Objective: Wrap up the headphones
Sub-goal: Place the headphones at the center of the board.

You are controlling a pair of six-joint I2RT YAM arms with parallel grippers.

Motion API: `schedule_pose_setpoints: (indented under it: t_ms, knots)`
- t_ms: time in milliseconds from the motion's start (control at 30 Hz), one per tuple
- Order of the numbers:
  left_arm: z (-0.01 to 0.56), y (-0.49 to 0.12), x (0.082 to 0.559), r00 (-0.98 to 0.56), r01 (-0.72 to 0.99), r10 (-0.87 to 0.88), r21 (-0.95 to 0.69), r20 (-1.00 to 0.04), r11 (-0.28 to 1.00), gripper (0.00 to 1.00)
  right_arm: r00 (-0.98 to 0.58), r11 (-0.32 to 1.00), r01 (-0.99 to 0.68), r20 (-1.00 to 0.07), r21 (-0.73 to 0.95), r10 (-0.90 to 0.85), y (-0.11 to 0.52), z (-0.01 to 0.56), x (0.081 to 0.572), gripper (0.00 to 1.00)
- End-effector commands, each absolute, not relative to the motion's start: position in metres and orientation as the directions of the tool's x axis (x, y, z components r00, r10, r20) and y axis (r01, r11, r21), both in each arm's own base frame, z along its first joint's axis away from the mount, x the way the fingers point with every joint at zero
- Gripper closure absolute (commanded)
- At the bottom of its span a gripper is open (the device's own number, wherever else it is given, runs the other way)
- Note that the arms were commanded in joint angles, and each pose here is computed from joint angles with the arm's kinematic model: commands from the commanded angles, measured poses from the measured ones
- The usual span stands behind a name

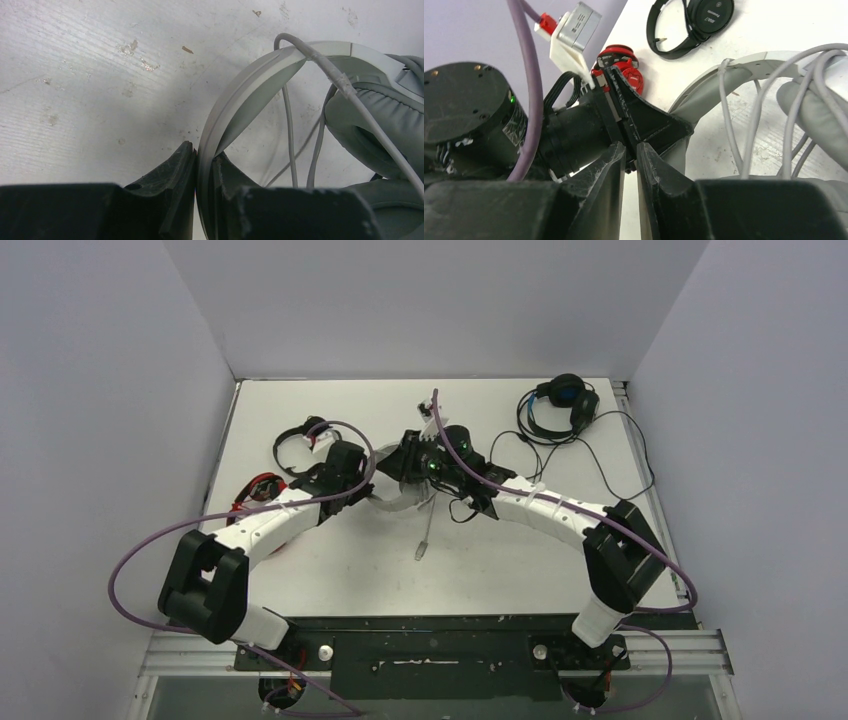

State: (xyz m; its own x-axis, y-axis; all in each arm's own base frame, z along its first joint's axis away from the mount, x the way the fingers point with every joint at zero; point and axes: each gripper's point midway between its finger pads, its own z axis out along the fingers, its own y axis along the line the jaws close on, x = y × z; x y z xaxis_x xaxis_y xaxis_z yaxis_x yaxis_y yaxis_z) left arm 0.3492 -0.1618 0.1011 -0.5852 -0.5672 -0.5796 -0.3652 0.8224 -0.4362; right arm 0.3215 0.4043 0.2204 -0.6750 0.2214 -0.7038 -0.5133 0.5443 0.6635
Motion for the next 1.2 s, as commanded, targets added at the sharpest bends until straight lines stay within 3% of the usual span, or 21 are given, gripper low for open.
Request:
schedule_pose_setpoints:
  t_ms: [0, 233, 433, 533, 667, 967, 1167]
  knots:
    - [0.148, -0.179, 0.376, -0.508, -0.319, -0.649, -0.576, -0.567, 0.753, 1.00, -0.619, 0.465, -0.626, -0.762, 0.626, 0.192, 0.409, 0.255, 0.313, 0.81]
    - [0.133, -0.158, 0.382, -0.452, -0.360, -0.644, -0.535, -0.617, 0.765, 1.00, -0.529, 0.480, -0.710, -0.840, 0.515, 0.119, 0.383, 0.261, 0.290, 0.70]
    - [0.127, -0.154, 0.387, -0.428, -0.363, -0.642, -0.529, -0.637, 0.767, 1.00, -0.526, 0.707, -0.595, -0.850, 0.383, 0.018, 0.326, 0.204, 0.269, 0.67]
    - [0.125, -0.155, 0.388, -0.430, -0.364, -0.641, -0.528, -0.635, 0.767, 1.00, -0.503, 0.823, -0.517, -0.862, 0.237, -0.067, 0.304, 0.167, 0.251, 0.58]
    - [0.123, -0.153, 0.389, -0.424, -0.368, -0.641, -0.525, -0.640, 0.767, 1.00, -0.511, 0.884, -0.460, -0.838, 0.077, -0.193, 0.299, 0.123, 0.233, 0.49]
    - [0.123, -0.155, 0.392, -0.417, -0.366, -0.648, -0.535, -0.637, 0.762, 1.00, -0.550, 0.906, -0.421, -0.778, -0.056, -0.303, 0.311, 0.064, 0.231, 0.49]
    - [0.121, -0.156, 0.393, -0.417, -0.368, -0.652, -0.538, -0.634, 0.758, 1.00, -0.600, 0.905, -0.426, -0.751, 0.007, -0.277, 0.321, 0.042, 0.235, 0.51]
